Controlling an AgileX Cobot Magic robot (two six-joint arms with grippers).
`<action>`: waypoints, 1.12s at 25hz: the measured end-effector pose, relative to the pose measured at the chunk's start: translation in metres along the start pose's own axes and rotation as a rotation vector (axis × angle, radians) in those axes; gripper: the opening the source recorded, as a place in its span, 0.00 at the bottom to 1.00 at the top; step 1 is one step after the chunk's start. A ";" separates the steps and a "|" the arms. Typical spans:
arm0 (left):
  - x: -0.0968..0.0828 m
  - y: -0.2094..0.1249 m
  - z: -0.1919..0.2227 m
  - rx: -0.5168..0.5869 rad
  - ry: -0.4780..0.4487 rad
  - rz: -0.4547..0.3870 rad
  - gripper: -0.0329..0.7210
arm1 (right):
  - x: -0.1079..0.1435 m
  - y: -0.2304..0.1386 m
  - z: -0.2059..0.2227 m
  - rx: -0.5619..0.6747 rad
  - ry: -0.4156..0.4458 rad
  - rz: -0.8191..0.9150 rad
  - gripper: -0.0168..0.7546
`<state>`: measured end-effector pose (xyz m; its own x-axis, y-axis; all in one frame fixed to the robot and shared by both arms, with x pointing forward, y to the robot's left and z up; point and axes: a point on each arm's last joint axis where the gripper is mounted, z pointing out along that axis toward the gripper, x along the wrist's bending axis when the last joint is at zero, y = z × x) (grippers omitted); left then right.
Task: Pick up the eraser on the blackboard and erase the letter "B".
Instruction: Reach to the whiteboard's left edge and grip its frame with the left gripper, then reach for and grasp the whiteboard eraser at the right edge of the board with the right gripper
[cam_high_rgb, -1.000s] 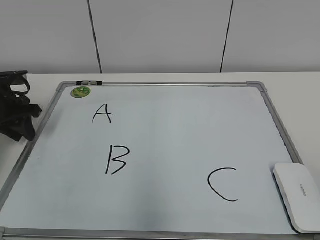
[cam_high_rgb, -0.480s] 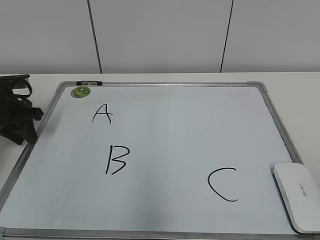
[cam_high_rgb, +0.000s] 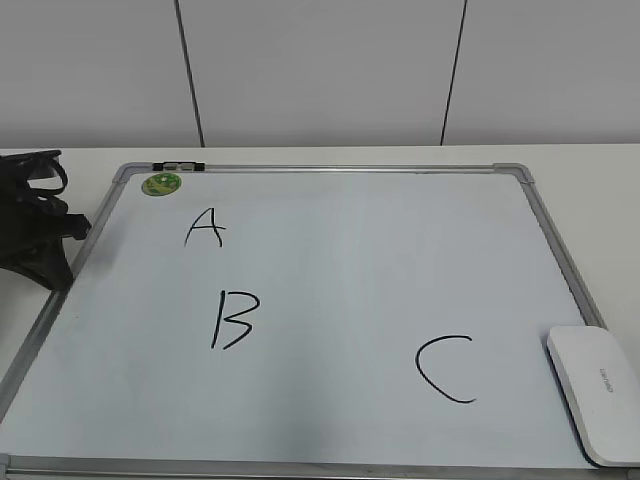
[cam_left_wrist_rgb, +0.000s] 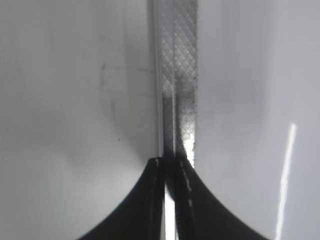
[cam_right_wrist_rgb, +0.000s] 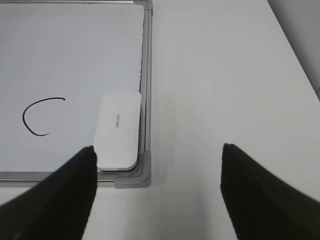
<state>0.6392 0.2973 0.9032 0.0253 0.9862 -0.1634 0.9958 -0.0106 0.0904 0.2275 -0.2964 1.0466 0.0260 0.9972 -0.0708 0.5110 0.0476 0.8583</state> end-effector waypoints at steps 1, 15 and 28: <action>0.000 0.000 0.000 -0.001 -0.004 -0.003 0.06 | 0.000 0.000 0.000 0.000 0.000 0.000 0.79; 0.000 0.000 0.000 0.003 -0.010 -0.009 0.06 | -0.003 0.057 0.011 0.148 0.034 0.014 0.79; -0.001 0.000 0.000 0.002 -0.016 -0.014 0.06 | -0.007 0.086 0.106 0.481 0.063 0.030 0.79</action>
<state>0.6390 0.2964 0.9035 0.0127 0.9835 -0.1805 0.9963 0.0029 0.0858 0.3618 -0.3056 1.0669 0.0025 1.0000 -0.0064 0.8503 0.0012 0.5264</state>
